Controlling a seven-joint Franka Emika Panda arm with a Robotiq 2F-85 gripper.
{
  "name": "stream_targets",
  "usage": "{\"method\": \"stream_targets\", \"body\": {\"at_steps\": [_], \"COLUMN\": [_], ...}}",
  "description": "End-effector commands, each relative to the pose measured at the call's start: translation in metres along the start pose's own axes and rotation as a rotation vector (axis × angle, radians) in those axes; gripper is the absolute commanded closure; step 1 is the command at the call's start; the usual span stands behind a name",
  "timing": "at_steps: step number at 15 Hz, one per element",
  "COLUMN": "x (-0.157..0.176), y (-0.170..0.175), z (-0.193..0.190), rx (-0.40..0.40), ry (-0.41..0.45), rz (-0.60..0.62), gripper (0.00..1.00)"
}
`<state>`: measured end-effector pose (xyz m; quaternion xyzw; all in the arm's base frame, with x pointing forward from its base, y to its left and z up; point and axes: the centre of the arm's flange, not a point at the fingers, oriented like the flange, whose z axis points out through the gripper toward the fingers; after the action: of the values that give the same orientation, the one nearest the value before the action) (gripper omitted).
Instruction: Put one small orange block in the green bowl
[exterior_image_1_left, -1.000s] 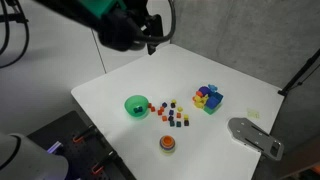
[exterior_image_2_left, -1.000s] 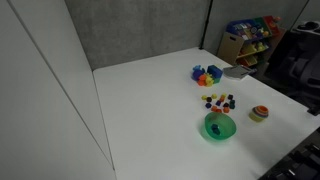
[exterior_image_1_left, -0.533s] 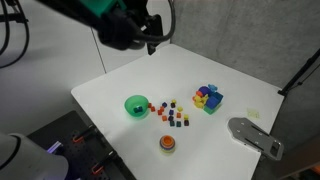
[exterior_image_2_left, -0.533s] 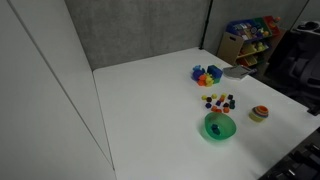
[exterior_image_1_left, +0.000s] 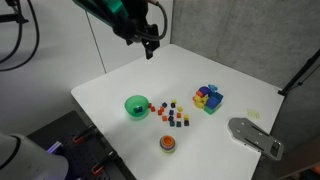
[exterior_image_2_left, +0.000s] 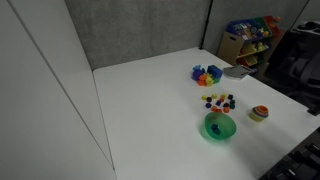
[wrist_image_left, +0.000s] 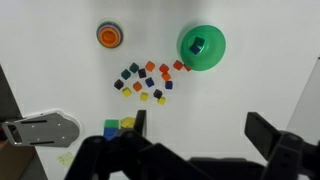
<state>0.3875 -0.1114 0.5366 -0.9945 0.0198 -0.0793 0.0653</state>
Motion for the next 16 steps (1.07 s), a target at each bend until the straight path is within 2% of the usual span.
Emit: {"method": "stream_targets", "body": {"at_steps": [1,9,16], "x": [0.023,0.041,0.046], "y": [-0.012,-0.033,-0.034], "z": [0.025,0.122,0.205], "rx": [-0.071,-0.166,-0.153], "ry": [-0.040,-0.117,-0.236], "rz": [0.090,0.264,0.339], "gripper": [0.00,0.00,0.00]}}
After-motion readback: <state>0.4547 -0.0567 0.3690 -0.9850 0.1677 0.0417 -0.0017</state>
